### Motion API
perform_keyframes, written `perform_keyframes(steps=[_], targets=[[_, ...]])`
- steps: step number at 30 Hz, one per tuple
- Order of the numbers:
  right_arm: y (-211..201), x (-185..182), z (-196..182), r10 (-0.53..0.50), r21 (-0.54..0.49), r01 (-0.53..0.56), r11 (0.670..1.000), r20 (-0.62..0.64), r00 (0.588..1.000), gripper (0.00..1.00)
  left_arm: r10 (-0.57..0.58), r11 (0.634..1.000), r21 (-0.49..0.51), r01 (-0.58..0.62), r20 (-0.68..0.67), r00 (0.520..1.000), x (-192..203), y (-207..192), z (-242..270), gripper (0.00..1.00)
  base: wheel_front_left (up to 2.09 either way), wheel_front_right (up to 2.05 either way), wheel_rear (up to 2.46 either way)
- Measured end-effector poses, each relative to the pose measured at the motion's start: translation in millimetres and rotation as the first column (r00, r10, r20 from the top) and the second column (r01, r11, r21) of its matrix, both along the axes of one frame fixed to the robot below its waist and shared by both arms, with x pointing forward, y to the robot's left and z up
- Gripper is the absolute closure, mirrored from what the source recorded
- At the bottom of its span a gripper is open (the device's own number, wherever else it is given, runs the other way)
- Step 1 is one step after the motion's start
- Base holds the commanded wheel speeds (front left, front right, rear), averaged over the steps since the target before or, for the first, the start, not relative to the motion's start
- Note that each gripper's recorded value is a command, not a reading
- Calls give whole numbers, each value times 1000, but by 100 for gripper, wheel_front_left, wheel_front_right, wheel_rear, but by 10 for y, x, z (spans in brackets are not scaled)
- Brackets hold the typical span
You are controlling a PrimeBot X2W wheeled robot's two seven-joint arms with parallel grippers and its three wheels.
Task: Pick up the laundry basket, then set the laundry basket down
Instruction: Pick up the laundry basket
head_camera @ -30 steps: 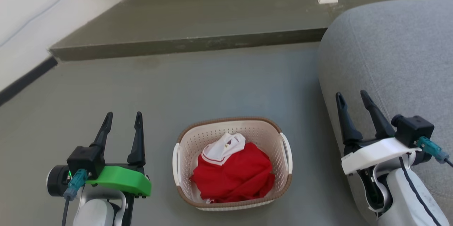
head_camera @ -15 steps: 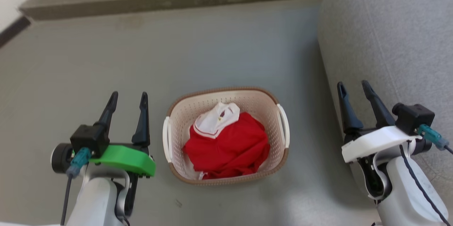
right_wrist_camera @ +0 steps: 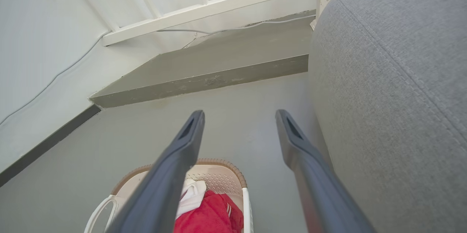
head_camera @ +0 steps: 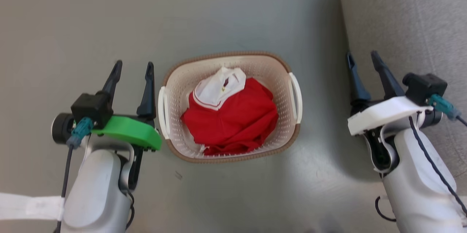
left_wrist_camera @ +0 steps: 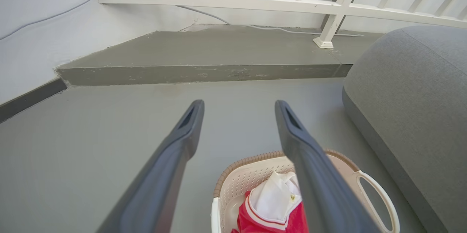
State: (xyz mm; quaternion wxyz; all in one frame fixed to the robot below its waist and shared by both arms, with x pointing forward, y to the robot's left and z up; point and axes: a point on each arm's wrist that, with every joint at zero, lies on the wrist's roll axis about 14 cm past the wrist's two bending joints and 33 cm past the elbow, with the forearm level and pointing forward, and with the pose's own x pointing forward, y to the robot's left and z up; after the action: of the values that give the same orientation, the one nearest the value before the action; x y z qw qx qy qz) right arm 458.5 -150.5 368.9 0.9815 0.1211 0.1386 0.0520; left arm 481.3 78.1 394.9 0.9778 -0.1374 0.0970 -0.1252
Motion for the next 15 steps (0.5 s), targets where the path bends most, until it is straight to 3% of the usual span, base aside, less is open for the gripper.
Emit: perform_keyframes(steps=[15], targets=[[105, 111, -971, 26, 21, -22, 1000, -236, 971, 0, -30, 999, 33, 37, -200, 979, 191, -47, -943, 0, 0, 0, 0]])
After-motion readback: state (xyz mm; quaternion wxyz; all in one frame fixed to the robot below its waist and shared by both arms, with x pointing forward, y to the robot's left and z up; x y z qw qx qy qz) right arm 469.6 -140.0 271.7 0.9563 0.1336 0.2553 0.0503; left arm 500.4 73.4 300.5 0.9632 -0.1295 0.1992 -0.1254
